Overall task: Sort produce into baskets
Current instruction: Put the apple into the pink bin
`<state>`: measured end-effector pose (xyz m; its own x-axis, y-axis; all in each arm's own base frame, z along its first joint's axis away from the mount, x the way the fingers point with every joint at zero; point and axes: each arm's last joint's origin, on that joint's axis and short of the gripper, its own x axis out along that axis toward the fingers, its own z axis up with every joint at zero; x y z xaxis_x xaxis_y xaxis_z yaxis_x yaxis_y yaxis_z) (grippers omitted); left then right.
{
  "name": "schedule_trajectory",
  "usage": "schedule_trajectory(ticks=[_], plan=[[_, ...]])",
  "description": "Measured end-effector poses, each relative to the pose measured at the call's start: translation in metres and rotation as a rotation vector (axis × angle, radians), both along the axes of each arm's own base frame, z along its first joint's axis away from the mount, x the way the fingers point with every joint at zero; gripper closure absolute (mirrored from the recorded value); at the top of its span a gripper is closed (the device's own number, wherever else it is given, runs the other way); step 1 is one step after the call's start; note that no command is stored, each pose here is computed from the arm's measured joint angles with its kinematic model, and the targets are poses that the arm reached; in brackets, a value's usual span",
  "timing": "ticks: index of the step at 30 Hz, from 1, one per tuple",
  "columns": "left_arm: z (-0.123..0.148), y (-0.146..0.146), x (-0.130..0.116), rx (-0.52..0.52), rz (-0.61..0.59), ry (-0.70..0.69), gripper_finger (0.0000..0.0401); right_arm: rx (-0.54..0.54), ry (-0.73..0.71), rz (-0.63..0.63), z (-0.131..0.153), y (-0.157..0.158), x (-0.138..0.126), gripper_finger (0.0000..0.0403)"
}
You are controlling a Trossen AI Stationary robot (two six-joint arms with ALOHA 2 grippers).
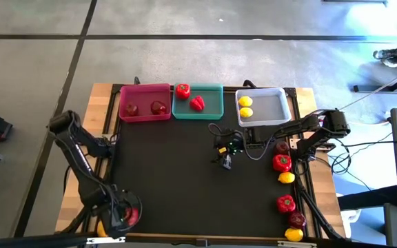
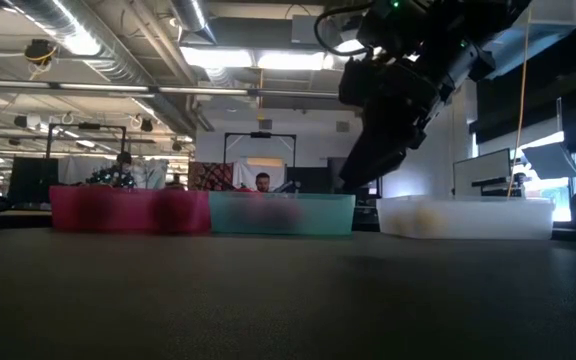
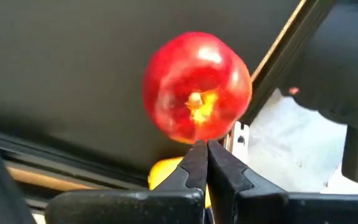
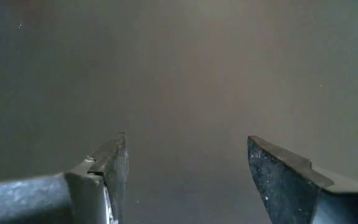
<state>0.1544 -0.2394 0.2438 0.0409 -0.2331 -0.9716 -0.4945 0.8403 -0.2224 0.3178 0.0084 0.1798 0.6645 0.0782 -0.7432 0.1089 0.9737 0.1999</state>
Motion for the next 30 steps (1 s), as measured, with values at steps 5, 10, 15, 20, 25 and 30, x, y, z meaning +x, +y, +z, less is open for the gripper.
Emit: schedule_trajectory(ticks=[5, 10, 15, 20, 25, 30], plan=[[0.013, 0.014, 0.007, 0.058, -0.006, -0.013, 0.0401, -0.001, 0.02, 0.001, -0.001, 0.0, -0.001, 0.0143], [0.014, 0.016, 0.012, 0.05, 0.02, -0.026, 0.0396, -0.001, 0.035, 0.001, -0.002, 0.0, -0.003, 0.0143], [0.014, 0.016, 0.012, 0.056, 0.12, -0.014, 0.0361, -0.001, 0.035, 0.001, -0.002, 0.0, -0.003, 0.0143], [0.013, 0.017, 0.013, 0.075, 0.176, -0.033, 0.0282, -0.002, 0.035, 0.001, -0.002, 0.0, -0.003, 0.0143], [0.009, 0.02, 0.015, 0.155, 0.167, -0.127, 0.0181, -0.001, 0.035, 0.001, -0.002, 0.0, -0.003, 0.0143], [0.002, 0.02, 0.015, 0.157, 0.163, -0.147, 0.01, -0.001, 0.034, 0.001, -0.002, 0.0, -0.002, 0.0143]])
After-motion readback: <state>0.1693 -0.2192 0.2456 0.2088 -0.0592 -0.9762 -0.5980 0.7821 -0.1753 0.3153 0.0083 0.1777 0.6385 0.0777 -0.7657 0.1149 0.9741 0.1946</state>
